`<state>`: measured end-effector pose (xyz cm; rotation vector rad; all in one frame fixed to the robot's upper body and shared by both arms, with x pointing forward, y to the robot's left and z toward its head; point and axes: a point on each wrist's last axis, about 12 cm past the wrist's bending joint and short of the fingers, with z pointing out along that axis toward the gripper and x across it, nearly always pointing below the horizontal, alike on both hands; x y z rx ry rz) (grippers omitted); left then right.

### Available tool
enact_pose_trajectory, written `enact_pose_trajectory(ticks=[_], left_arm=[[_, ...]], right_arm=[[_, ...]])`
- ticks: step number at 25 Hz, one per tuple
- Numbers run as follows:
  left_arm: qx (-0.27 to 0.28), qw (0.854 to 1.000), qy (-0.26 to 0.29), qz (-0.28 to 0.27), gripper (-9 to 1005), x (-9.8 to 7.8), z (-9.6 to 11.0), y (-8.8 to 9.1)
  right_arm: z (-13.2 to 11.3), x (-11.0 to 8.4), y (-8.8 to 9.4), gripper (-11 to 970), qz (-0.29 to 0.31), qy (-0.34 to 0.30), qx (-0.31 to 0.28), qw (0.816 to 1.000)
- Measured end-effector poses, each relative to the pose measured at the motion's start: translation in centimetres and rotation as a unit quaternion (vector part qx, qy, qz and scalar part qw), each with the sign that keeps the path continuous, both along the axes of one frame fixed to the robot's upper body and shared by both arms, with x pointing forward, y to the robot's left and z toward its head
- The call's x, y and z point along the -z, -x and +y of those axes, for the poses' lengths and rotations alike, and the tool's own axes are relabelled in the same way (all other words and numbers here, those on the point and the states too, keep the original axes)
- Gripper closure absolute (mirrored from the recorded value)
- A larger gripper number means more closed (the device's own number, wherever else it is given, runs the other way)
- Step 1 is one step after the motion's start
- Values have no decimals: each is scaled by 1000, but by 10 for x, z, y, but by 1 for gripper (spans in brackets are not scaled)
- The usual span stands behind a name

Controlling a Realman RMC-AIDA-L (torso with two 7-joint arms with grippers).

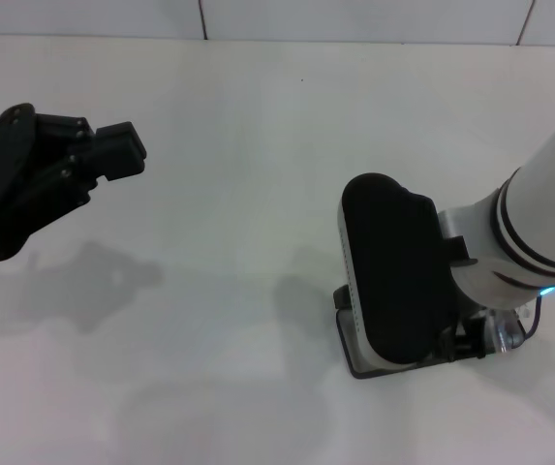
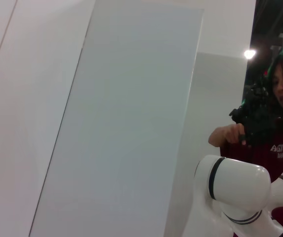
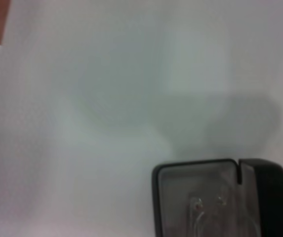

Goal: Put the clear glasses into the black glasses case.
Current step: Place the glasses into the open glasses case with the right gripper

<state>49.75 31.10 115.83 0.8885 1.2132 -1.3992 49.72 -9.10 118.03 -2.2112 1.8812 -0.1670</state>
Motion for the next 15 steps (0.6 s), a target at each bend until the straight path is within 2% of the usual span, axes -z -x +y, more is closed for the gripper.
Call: enact_pose_trajectory(ticks=[15], left_arm=[[0,1000,1,2,941,1,0,1]], right_arm=[[-2,-6,10,593,37,-15,-1,999]])
